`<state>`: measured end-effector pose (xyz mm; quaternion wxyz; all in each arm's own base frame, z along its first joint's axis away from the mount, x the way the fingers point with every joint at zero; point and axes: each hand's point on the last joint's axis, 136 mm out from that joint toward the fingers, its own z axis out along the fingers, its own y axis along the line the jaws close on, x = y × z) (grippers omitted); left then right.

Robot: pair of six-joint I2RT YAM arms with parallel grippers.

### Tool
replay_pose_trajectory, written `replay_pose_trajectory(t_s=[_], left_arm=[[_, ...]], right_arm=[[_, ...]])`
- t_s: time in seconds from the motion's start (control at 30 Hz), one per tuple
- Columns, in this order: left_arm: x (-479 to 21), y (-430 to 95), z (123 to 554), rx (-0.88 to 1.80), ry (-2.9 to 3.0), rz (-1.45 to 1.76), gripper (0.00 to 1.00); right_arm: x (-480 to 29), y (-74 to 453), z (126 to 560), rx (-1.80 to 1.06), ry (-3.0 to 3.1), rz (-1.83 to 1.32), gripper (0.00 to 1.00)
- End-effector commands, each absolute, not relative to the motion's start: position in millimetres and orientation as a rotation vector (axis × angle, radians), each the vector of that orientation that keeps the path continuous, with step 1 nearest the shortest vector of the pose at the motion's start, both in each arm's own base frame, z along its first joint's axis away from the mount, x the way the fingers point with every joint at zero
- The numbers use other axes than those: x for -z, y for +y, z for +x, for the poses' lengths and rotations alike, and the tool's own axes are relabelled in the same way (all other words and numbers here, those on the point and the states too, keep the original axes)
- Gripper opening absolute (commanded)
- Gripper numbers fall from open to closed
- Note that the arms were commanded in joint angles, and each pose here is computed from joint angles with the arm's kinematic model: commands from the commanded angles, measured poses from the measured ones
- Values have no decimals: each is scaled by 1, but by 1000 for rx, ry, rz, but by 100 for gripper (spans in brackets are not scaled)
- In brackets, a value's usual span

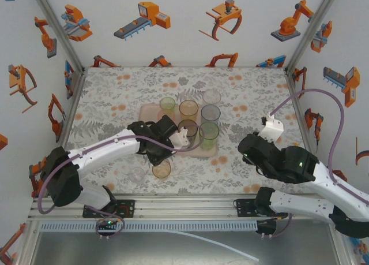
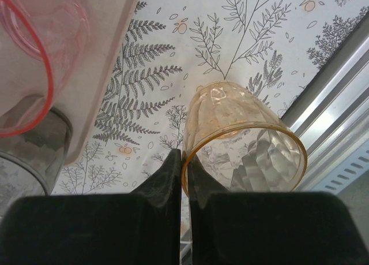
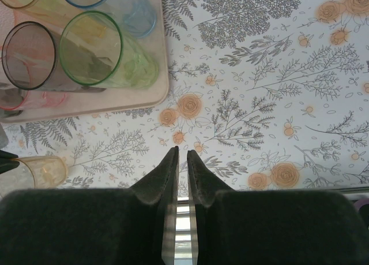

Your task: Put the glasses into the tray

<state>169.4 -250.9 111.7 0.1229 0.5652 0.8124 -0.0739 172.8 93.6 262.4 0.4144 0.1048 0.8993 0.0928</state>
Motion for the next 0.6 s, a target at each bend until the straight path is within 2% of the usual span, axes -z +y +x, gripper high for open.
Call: replay_pose_trajectory(t_s=[0.0,0.33,0.57], left_arm=[[-133,-248,156,268,2351,1713,10],[-181,-240,150,295,2284,1712,12],[-210,-236,170,301,2261,1594,13]], right_arm=[[-265,91,175,-236,2229,292,16],[-268,91,175,-226,2231,285,16],[-273,90,175,-218,2233,283,16]])
